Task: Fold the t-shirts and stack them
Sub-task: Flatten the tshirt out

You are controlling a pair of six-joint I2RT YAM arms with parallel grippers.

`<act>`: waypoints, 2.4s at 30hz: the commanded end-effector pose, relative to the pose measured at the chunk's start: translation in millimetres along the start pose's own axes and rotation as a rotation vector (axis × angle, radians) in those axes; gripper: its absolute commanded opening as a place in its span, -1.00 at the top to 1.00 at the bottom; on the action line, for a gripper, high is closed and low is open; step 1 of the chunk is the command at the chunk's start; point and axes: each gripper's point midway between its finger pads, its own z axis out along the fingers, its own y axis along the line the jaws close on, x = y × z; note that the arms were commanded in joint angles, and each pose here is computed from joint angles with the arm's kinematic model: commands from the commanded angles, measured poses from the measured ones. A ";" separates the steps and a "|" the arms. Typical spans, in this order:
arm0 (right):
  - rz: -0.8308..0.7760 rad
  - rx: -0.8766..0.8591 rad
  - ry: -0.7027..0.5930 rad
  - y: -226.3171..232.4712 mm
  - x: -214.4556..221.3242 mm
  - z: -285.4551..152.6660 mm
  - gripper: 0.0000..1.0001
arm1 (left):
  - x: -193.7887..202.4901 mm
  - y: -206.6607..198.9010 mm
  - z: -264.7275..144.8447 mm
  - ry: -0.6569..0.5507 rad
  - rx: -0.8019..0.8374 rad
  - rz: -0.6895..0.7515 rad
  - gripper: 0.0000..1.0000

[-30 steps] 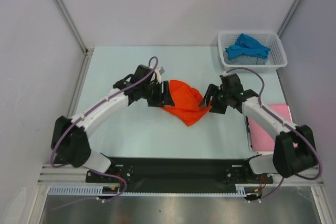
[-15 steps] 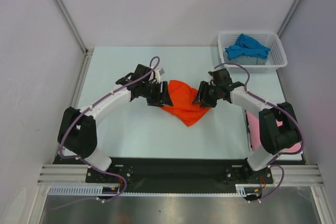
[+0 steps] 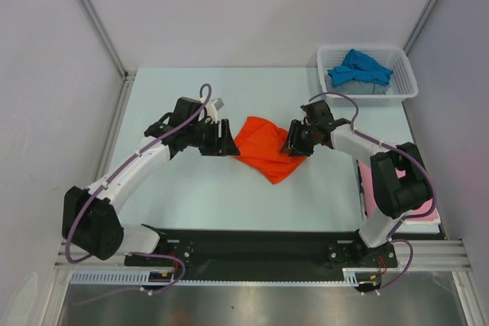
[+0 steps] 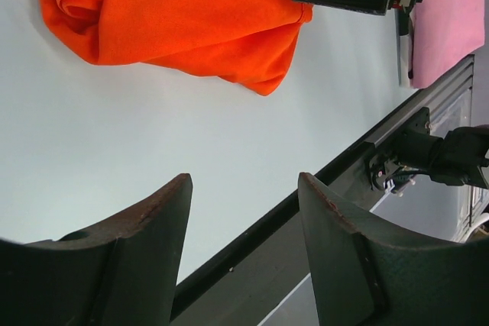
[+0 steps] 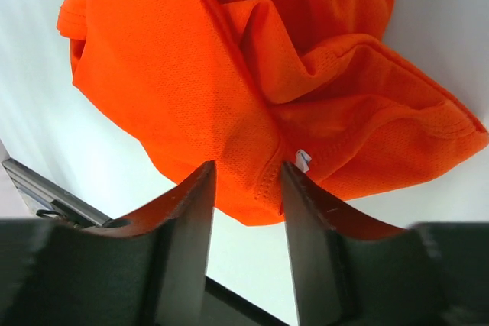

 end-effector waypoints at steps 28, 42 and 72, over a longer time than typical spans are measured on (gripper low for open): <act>-0.396 -0.484 -0.791 252.7 -118.0 -284.2 1.00 | -8.1 -18.6 -119.0 -0.420 -0.084 0.033 -0.46; -0.469 -0.875 -0.918 362.4 -57.9 -401.6 1.00 | 25.6 -24.5 -195.5 -0.615 -0.102 0.013 -0.58; 0.065 -0.259 -0.412 47.9 -52.3 -238.5 0.55 | 7.1 -5.4 -209.8 -0.720 -0.228 0.015 -0.66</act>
